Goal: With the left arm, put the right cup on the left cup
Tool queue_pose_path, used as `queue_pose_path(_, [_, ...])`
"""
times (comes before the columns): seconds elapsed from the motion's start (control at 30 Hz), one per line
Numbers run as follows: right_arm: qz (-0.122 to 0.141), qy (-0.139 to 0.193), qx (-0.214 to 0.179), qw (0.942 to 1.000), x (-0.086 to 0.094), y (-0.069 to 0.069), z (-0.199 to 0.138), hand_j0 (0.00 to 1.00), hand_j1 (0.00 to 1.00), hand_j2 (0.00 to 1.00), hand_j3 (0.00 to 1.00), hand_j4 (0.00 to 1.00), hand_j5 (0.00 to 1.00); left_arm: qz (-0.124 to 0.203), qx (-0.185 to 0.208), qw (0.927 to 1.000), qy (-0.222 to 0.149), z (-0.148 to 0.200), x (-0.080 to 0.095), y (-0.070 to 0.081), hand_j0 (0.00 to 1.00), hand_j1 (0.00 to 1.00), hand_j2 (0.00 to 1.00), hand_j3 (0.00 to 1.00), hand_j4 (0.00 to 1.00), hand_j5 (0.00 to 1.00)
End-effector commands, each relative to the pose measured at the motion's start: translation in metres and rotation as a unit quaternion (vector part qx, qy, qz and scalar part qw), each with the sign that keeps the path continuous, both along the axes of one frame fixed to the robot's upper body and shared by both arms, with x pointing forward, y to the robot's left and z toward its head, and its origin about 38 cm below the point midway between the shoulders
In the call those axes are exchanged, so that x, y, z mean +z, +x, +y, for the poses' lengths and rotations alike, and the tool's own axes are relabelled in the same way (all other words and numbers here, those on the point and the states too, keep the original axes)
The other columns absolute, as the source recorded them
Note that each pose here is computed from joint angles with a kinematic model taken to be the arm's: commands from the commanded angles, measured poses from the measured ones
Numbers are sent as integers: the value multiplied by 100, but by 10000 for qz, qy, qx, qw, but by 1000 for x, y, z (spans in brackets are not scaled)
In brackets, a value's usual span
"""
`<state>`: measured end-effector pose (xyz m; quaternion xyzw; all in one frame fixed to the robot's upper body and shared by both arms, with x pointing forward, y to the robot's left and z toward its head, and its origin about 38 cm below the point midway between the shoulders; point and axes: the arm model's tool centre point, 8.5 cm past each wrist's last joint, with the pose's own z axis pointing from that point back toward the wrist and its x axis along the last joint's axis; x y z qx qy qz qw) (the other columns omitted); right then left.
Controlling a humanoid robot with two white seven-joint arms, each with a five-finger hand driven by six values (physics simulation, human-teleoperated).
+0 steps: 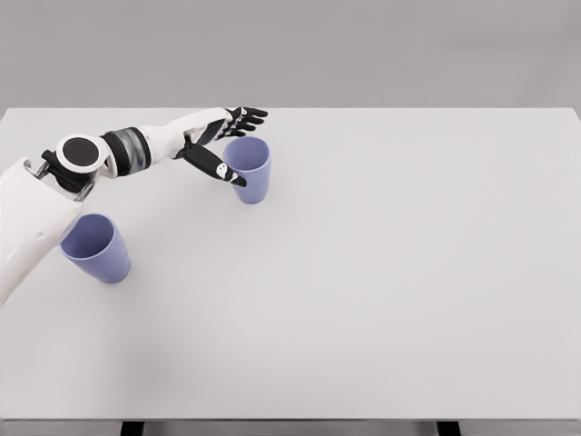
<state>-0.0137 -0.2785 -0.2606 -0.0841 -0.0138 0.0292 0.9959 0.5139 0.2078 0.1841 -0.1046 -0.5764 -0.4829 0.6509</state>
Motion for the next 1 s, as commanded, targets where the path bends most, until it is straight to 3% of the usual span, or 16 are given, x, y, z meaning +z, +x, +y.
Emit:
queue_pose_path(0.0, [0,0,-1,10000,0,0,0,100,100,100,100,100,100,19,16,10000,-34,1,0,0,100,100,100,100,100,100])
queue_pose_path(0.97, [0,0,-1,10000,0,0,0,100,100,100,100,100,100,250,165,9995,-110,1,-16,5,100,100,100,100,100,100])
